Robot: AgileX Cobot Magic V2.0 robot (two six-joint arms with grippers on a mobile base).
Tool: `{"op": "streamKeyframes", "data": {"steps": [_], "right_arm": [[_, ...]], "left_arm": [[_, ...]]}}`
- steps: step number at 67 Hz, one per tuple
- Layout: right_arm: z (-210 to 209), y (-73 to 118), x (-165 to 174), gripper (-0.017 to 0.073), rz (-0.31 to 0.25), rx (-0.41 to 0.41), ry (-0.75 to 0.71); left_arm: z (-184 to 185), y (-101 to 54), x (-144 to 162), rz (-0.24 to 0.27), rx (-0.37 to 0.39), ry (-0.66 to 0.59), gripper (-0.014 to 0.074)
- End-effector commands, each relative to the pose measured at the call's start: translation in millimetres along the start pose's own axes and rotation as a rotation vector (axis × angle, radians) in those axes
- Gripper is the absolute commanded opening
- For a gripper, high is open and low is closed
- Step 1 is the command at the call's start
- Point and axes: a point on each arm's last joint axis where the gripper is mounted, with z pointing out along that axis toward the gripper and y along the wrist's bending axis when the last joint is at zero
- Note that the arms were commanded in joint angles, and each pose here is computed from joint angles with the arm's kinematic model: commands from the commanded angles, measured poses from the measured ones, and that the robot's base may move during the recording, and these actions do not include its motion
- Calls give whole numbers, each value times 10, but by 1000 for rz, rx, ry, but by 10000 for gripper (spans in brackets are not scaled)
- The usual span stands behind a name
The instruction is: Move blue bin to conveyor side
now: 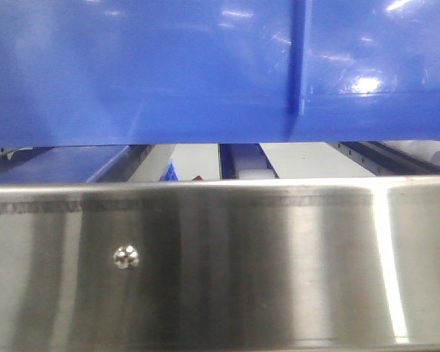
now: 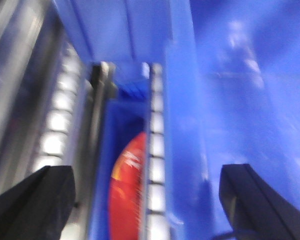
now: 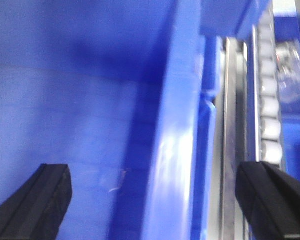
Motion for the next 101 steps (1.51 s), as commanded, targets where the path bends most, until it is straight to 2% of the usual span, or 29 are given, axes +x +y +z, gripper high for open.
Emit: {"op": "streamKeyframes", "data": {"steps": [1,8,18,51,67,74,78,101], "right_arm": [[32,-3,-15,549,-3,13,-8],[111,-24,0,549,0,24,16],[229,-32,43,549,-1,31,56],[244,-33,55,549,19,33,62],[244,-33,55,549,25,33,62],[244,-33,55,549,25,33,62],[244,-33,55,549,25,33,62],[244,-33,55,549,25,33,62]], "left_arm": [[21,-6,-2,0,15,-2,483],[76,-14,-23,-1,20,4,483],[242,-75,-57,5,75,48,483],[298,-55,-95,16,49,35,483],[337,-68,-164,11,60,36,483],[397,-112,-175,-8,104,51,483],[443,-131,-186,5,121,58,483],[587,-139,-231,5,120,60,483]]}}
